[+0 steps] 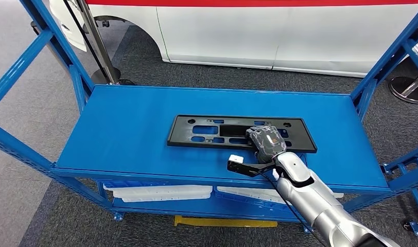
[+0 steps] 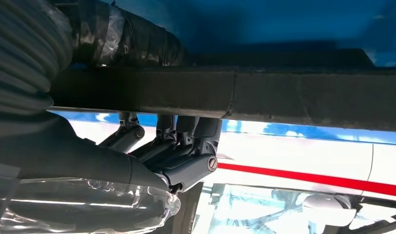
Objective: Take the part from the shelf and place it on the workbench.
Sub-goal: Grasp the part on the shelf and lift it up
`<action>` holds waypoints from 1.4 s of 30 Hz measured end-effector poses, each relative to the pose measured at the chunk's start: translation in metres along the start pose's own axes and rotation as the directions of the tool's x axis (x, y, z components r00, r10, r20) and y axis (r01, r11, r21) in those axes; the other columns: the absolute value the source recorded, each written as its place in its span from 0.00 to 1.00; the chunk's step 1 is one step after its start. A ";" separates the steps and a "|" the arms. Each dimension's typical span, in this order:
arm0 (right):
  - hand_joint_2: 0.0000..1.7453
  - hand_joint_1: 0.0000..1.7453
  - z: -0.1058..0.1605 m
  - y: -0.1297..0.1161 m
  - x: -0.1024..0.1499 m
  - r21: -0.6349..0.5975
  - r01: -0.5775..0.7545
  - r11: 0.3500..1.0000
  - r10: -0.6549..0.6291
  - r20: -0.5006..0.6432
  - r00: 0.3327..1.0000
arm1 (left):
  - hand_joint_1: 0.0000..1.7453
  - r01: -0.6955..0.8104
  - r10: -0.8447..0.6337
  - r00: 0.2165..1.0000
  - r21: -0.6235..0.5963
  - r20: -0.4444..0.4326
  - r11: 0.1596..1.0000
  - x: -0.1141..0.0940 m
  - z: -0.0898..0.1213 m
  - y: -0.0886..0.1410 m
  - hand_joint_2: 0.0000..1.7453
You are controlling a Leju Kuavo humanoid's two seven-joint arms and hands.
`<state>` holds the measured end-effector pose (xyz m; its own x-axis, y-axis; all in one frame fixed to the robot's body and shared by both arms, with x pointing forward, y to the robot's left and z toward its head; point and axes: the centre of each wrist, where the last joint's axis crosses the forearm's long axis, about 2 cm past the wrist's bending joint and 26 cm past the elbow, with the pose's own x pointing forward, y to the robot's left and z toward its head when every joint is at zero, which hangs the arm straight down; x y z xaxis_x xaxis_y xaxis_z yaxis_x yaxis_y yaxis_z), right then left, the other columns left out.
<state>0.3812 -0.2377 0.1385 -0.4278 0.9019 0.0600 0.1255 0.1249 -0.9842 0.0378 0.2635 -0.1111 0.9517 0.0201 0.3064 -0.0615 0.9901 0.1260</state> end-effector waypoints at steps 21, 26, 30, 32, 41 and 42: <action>1.00 1.00 0.000 0.001 0.001 0.000 0.026 1.000 -0.026 0.009 1.000 | 0.00 -0.052 0.053 0.999 -0.043 0.013 0.998 0.000 0.000 -0.001 1.00; 1.00 1.00 0.009 0.004 0.007 -0.124 0.042 0.991 -0.040 0.013 0.999 | 0.00 -0.055 0.055 0.999 -0.040 0.001 0.998 -0.001 0.000 0.000 1.00; 1.00 1.00 0.013 0.005 0.011 -0.141 0.052 0.989 -0.050 0.018 0.999 | 0.00 -0.050 0.050 0.999 -0.040 -0.002 0.998 -0.001 0.000 0.000 1.00; 1.00 1.00 0.015 0.005 0.013 -0.163 0.053 0.985 -0.050 0.027 0.998 | 0.00 -0.052 0.052 0.999 -0.042 -0.005 0.998 -0.002 0.000 0.000 1.00; 1.00 1.00 0.020 -0.032 0.021 -0.478 -0.037 0.878 0.116 0.135 0.984 | 0.00 -0.057 0.057 0.998 -0.027 -0.028 0.998 -0.003 0.001 0.000 1.00; 1.00 1.00 0.020 -0.037 0.020 -0.497 -0.042 0.867 0.126 0.135 0.983 | 0.00 -0.057 0.056 0.998 -0.026 -0.027 0.998 -0.003 0.001 0.000 1.00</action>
<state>0.3500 -0.2321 0.1724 -0.5257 0.8462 -0.0872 0.5714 0.2753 -0.7731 0.0343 0.2635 -0.1116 0.9546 0.0797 0.2872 -0.1080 0.9906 0.0841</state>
